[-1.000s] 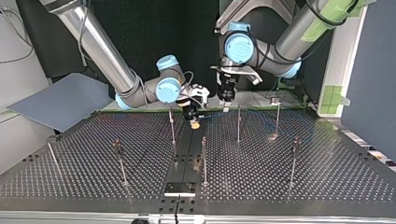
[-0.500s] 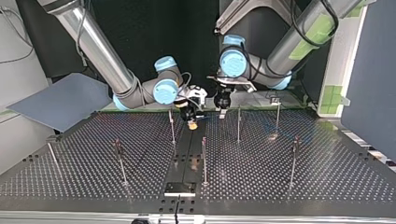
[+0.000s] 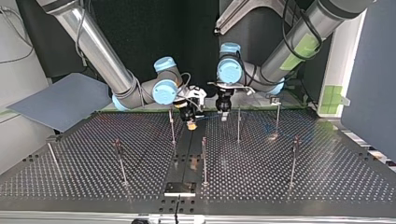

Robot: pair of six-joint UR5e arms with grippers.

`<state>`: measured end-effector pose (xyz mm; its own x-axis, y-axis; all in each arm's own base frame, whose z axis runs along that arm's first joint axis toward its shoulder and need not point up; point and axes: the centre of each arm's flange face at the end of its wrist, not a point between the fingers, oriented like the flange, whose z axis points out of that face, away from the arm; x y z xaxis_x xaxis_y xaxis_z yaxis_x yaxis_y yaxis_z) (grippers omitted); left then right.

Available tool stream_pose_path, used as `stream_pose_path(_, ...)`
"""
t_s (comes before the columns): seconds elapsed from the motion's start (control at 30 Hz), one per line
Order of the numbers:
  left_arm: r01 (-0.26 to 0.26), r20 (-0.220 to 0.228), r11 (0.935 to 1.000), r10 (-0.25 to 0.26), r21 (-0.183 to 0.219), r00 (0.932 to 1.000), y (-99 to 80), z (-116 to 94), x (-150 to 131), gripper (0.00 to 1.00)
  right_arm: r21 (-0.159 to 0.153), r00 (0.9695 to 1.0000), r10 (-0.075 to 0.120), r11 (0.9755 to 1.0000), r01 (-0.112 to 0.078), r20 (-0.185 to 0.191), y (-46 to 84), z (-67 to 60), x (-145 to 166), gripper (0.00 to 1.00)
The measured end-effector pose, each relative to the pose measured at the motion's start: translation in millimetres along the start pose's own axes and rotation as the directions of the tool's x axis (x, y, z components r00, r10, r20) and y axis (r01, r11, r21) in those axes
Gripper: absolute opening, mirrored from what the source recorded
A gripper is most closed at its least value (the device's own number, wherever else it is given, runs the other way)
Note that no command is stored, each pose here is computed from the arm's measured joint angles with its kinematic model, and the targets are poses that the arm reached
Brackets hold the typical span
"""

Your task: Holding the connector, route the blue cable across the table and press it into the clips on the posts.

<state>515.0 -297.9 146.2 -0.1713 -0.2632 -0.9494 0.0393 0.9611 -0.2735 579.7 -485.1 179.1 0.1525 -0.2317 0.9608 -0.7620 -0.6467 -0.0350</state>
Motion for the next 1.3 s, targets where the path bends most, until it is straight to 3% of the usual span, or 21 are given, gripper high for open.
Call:
stream_pose_path(0.53,-0.012,0.028,0.9993,0.013,-0.036,0.9995,3.0,7,-8,1.0,0.003,1.0,0.0,1.0,0.0,0.006,-0.6,-0.6,-1,0.0)
stream_pose_path(0.57,-0.016,0.028,0.9992,0.017,-0.036,0.9995,2.9,7,-9,0.84,0.003,1.0,0.0,1.0,0.0,0.007,-0.5,-0.7,-1,0.0)
stream_pose_path(0.6,-0.019,0.029,0.9991,0.02,-0.037,0.9994,2.7,7,-9,0.84,0.002,1.0,0.0,1.0,0.0,0.008,-0.5,-0.9,-1,0.0)
stream_pose_path(0.63,-0.023,0.029,0.999,0.024,-0.04,0.9993,2.6,7,-8,0.62,0.002,1.0,0.0,1.0,0.0,0.009,-0.4,-1.0,-1,0.0)
stream_pose_path(0.67,-0.026,0.031,0.9987,0.027,-0.044,0.9991,2.2,6,-9,0.46,0.002,0.9999,0.0,1.0,0.0,0.011,-0.4,-1.2,-1,0.0)
stream_pose_path(0.7,-0.027,0.034,0.9985,0.028,-0.047,0.999,1.7,6,-9,0.46,0.002,0.9999,0.0,1.0,0.0,0.012,-0.4,-1.3,-1,0.0)
stream_pose_path(0.73,-0.027,0.036,0.9983,0.029,-0.051,0.9989,1.3,6,-9,0.22,0.002,0.9999,-0.001,1.0,0.001,0.014,-0.3,-1.4,-1,0.0)
stream_pose_path(0.77,-0.027,0.04,0.9982,0.029,-0.054,0.9988,0.6,5,-8,0.07,0.002,0.9999,-0.001,1.0,0.001,0.015,-0.3,-1.6,-1,0.0)
stream_pose_path(0.8,-0.027,0.042,0.9981,0.03,-0.055,0.9987,-0.1,5,-8,0.07,0.002,0.9999,-0.002,1.0,0.002,0.016,-0.3,-1.7,-1,0.0)
stream_pose_path(0.83,-0.028,0.043,0.9981,0.03,-0.055,0.9986,-0.9,5,-8,0.0,0.002,0.9999,-0.002,1.0,0.002,0.017,-0.2,-1.8,-1,0.0)
stream_pose_path(1.13,-0.024,0.044,0.9985,0.026,-0.049,0.9987,-5.4,2,-7,0.0,0.002,0.9996,-0.002,1.0,0.002,0.027,0.6,-3.1,-2,0.0)
stream_pose_path(1.3,-0.022,0.037,0.9972,0.025,-0.071,0.999,-4.8,-2,-13,0.0,0.0,1.0,0.001,1.0,-0.001,0.004,3.6,-8.1,15,0.0)
